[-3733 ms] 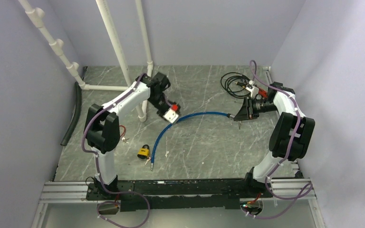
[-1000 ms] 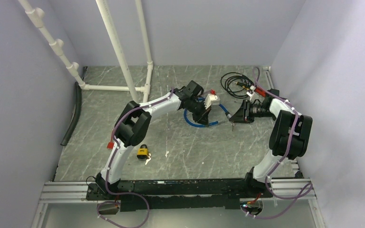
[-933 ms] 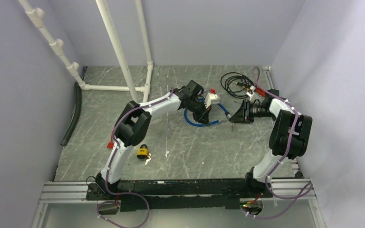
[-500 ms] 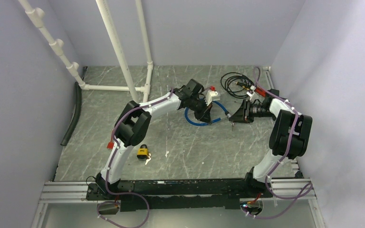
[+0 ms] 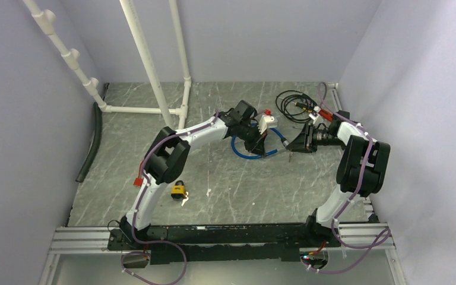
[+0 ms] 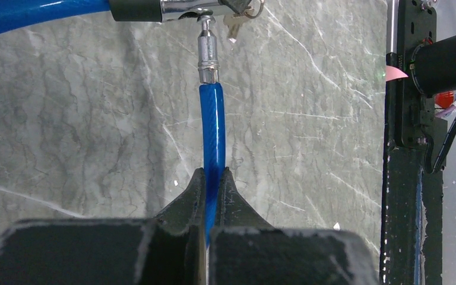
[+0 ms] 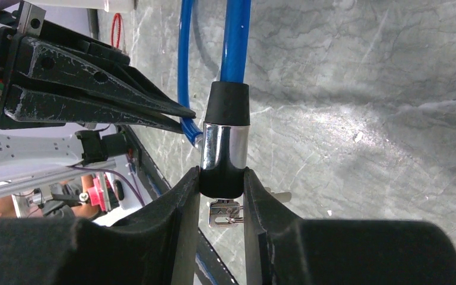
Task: Lock with the key
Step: Lock the lock.
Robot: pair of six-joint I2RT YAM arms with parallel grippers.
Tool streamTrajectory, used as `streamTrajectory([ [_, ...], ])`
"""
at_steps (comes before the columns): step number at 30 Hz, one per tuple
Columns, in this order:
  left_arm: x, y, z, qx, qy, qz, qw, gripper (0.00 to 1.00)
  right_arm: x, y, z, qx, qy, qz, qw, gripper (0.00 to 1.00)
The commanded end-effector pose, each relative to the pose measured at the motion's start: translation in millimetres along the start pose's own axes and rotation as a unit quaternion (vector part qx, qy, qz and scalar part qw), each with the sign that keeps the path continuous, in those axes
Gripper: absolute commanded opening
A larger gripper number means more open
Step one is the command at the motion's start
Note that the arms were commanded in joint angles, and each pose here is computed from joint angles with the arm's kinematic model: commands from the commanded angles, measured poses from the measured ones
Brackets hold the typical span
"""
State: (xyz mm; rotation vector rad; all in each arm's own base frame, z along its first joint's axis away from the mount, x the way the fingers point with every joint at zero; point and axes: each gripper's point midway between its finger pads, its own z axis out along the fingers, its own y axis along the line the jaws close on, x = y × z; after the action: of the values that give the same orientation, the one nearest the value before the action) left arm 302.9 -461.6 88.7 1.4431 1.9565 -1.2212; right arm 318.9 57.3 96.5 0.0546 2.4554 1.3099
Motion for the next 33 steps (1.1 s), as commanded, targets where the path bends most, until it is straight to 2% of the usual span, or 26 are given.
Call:
streamTrajectory([
  [1,-21,-2,1,0.008,-0.023,0.013,1.0,0.0,-3,17,-4,-0.035,-0.006,-0.008,0.999,0.0],
  [21,-37,1,-7,0.004,-0.057,0.002,0.998,0.0,10,15,-2,-0.043,0.015,-0.005,0.999,0.0],
  [29,-59,6,3,0.001,-0.1,-0.001,0.995,0.0,11,22,18,-0.039,0.026,-0.02,0.999,0.0],
  [33,-72,12,10,-0.009,-0.13,0.019,0.991,0.0,18,13,26,-0.026,0.044,-0.027,0.998,0.0],
])
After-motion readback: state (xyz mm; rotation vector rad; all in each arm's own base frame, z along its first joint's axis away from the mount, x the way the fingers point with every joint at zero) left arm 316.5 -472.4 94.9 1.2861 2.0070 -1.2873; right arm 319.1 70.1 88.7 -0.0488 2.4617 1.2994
